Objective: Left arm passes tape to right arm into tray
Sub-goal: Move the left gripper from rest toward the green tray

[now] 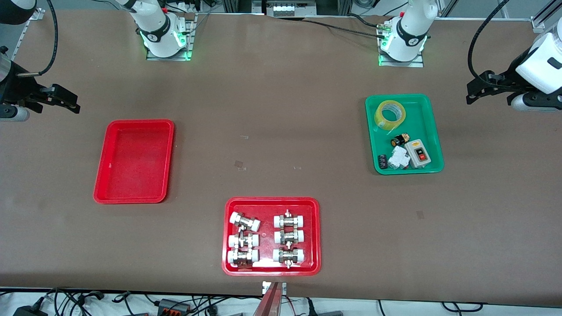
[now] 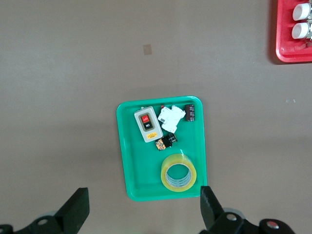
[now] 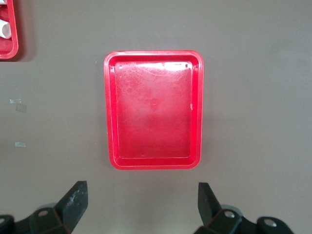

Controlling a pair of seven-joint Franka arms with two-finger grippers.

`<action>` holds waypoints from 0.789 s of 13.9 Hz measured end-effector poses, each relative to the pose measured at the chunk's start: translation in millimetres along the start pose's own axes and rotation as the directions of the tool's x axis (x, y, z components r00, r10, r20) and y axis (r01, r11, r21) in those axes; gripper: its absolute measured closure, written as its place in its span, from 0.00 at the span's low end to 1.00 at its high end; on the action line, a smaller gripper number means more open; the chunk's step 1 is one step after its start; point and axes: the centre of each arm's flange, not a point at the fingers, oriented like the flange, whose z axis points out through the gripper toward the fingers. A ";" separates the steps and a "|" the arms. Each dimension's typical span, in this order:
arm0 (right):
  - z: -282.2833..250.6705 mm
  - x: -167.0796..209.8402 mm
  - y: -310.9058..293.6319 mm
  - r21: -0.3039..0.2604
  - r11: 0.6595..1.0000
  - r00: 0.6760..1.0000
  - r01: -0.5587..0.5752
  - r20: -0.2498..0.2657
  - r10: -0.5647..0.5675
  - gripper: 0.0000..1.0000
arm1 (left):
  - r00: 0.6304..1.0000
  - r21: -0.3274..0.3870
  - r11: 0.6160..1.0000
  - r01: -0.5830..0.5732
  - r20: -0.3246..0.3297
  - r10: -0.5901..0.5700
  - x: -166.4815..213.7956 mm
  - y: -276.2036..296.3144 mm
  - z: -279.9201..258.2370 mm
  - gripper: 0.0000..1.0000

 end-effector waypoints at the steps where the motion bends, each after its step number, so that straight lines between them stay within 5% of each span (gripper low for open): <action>1: 0.1 -0.3 0.0 0.000 1.000 1.000 0.002 0.002 -0.002 0.00 | 1.000 0.000 1.000 0.001 0.000 -0.001 0.0 -0.7 0.0 0.00; 11: -3.4 -3.6 -1.3 0.000 1.000 1.000 0.012 0.004 -0.012 0.00 | 0.999 -0.012 0.999 0.048 0.013 -0.048 4.1 -26.8 6.2 0.00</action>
